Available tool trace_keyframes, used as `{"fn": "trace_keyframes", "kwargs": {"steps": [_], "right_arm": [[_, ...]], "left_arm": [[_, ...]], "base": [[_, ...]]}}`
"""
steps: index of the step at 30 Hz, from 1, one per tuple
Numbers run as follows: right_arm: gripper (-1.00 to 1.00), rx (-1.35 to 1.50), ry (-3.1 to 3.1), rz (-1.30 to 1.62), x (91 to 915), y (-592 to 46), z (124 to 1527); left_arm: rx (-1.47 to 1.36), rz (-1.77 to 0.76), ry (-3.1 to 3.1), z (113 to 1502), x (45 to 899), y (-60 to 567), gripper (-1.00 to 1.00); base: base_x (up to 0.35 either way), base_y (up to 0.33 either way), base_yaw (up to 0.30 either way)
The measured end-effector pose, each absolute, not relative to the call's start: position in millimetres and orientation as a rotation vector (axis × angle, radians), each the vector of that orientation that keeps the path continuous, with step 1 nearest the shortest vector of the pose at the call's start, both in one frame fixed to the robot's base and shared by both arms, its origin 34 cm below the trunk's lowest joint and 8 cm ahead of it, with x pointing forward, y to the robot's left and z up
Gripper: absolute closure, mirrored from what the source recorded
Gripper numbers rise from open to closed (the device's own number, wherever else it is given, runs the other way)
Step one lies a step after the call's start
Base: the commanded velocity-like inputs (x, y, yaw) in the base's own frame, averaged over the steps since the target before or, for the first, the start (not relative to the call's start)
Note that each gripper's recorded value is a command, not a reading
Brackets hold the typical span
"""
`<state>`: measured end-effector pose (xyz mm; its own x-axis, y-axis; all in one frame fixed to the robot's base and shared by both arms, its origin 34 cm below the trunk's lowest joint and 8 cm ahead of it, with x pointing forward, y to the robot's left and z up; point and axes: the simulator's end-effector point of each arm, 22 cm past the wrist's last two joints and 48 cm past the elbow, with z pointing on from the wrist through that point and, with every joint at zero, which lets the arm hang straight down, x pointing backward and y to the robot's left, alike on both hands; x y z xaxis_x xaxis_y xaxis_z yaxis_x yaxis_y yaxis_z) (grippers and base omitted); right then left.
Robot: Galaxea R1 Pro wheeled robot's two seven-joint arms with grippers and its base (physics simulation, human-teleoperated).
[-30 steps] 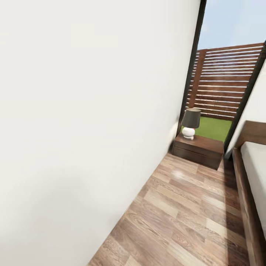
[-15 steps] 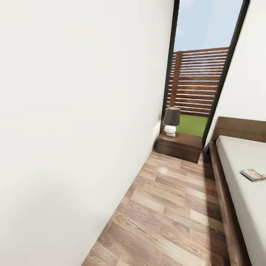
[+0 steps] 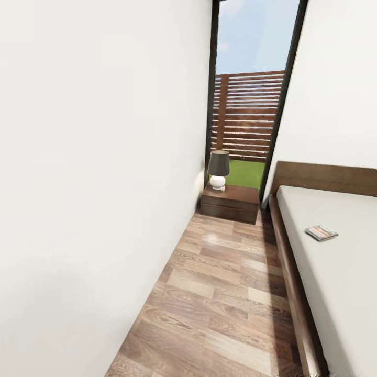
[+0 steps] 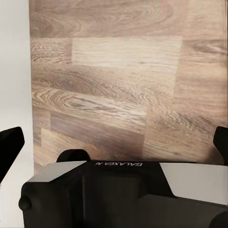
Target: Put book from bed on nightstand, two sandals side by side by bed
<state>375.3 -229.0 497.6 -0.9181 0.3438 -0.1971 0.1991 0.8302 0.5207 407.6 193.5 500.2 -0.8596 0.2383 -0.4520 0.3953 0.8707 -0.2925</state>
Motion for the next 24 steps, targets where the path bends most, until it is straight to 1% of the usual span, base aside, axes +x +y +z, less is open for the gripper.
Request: {"fn": "trace_keyframes", "kwargs": {"steps": [6,9,24], "right_arm": [[-1.0,0.414,2.729,0.731,375.3,-229.1,497.6],[-1.0,0.414,2.729,0.732,375.3,-228.9,497.6],[-1.0,0.413,2.728,0.731,375.2,-229.0,497.8]], "left_arm": [[0.467,-0.532,2.635,500.2,407.6,193.9,-1.0],[0.467,-0.532,2.634,500.3,407.5,193.9,-1.0],[0.467,-0.533,2.634,500.5,407.4,193.4,-1.0]], "base": [[0.0,0.0,-0.297],[0.078,0.014,-0.18],[0.282,0.135,-0.017]]}}
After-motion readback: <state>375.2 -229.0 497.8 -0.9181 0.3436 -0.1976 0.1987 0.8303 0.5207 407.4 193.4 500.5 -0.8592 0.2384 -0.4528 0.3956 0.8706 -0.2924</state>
